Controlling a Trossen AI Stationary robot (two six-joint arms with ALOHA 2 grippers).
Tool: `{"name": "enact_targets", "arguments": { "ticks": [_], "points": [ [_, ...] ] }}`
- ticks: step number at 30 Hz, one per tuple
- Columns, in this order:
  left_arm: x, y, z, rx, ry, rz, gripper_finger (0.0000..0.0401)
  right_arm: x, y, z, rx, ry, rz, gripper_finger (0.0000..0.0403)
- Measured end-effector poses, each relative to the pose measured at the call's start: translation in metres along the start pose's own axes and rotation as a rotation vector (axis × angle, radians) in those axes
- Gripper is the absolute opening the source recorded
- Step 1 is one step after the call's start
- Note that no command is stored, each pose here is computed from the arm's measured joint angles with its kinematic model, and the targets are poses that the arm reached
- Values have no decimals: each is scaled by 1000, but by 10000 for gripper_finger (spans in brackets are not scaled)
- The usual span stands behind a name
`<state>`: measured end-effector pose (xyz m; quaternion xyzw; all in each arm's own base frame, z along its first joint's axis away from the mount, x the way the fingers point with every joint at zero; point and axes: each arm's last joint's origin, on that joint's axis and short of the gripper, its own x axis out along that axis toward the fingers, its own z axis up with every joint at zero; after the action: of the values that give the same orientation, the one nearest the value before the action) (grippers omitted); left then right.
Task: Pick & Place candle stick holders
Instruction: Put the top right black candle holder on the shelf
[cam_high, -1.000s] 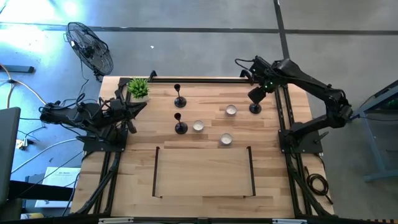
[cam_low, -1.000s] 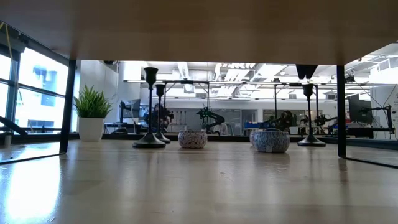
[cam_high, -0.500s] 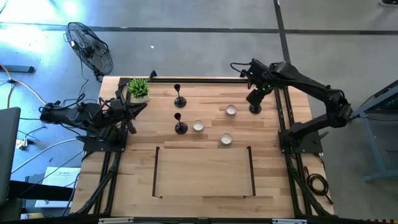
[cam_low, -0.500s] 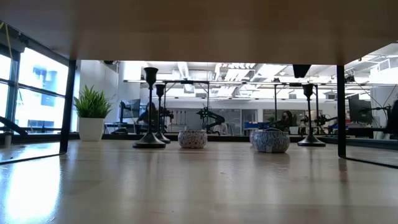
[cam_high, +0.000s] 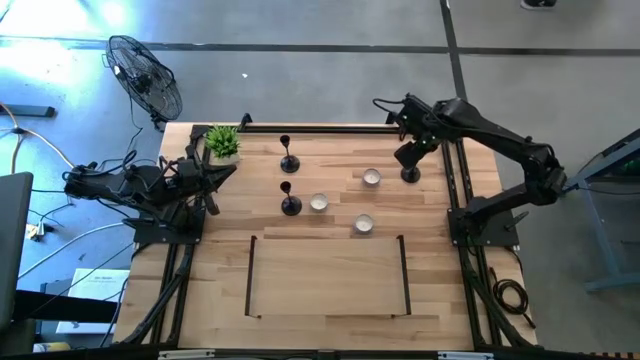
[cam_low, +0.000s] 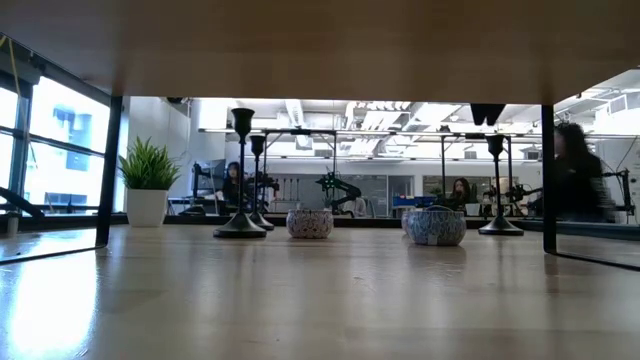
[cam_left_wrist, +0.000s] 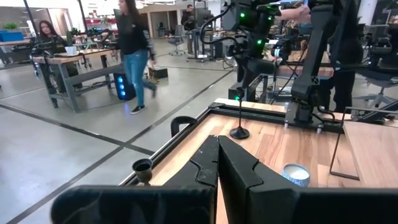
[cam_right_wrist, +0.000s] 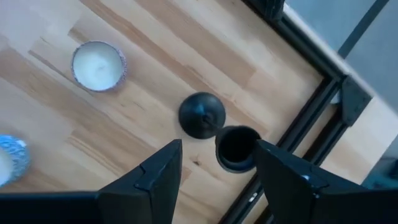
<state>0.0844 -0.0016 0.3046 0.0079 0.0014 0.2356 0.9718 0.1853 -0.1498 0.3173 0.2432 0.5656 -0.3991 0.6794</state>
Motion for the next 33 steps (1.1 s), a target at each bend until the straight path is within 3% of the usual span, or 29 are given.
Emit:
{"name": "enact_targets", "arguments": {
  "ticks": [11,15,33],
  "points": [
    [0,0,0,-1,0,0,1,3,-17,2,82,29,-7,195],
    [0,0,0,-1,0,1,1,4,-22,2,106,56,38,195],
    [0,0,0,3,0,3,1,5,-26,3,100,54,60,195]
  ]
}}
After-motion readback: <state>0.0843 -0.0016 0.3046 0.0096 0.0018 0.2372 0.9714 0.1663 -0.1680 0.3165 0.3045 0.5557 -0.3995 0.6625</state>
